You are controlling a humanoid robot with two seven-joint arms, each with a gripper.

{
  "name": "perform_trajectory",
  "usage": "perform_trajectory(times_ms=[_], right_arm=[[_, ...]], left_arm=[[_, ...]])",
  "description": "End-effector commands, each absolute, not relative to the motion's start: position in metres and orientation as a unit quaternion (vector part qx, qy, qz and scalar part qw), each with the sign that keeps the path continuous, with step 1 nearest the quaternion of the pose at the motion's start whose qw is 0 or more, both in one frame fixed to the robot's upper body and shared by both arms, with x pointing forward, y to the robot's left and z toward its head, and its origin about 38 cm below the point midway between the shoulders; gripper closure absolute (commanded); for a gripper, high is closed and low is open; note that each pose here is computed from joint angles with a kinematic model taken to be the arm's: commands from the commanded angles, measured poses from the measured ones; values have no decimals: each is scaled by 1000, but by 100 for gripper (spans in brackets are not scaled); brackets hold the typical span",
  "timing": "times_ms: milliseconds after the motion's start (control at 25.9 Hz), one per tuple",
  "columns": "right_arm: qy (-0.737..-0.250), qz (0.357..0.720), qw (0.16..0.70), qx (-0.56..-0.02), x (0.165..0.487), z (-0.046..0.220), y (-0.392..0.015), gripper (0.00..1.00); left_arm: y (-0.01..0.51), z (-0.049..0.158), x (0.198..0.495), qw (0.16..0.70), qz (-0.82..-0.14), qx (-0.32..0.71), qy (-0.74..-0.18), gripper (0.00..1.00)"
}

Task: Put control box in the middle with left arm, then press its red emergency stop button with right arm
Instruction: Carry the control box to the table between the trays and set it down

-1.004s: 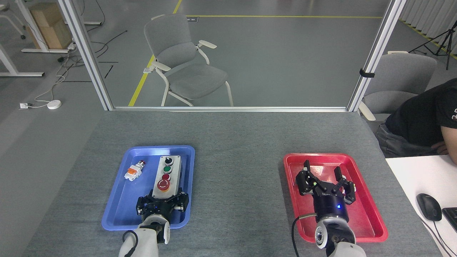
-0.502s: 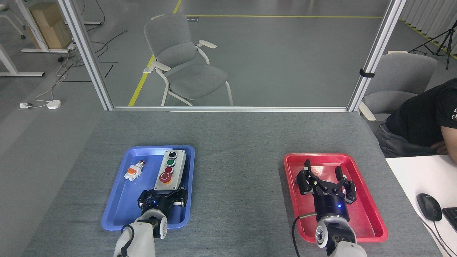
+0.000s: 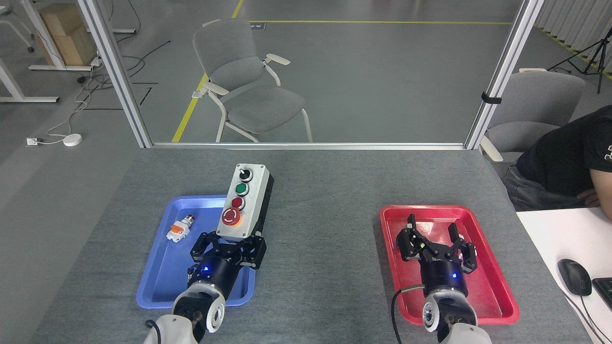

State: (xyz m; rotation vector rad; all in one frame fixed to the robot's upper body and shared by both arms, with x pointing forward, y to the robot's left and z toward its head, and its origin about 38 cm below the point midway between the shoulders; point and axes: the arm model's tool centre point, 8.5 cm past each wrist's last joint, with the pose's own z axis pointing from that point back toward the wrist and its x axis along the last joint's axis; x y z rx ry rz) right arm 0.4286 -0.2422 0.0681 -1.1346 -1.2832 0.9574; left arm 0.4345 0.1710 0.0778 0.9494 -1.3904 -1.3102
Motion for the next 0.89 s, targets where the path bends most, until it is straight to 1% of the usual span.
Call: perform_trajectory(times_ms=[0,116,309,386,464,579,850], right_arm=[[-543,406,556,-480,429,68,-242,0],[-543,406,557,-480,428,67,-242,0],[-543,406,557,-480,428,67,-242,0],[-543,406,557,-480,428,67,-242,0],[-542,405,557,-481,428,67,-243,0],[-542,405,557,-481,428,67,-243,0],[-542,406,558,-481,428,67,-243,0]], left_arm=[[120,73,417,445,-573,350,-593,100],[71,55,404,431,-606,318,-588,100],[8,22,388,385,-675,306,-550,100],[3,10,389,380,-693,302,-533,100],[-6,4,389,361,-712,301,-522,100],[-3,-5,398,360,-727,309,-497,100],[3,-12,403,370,-733,306,-482,100]])
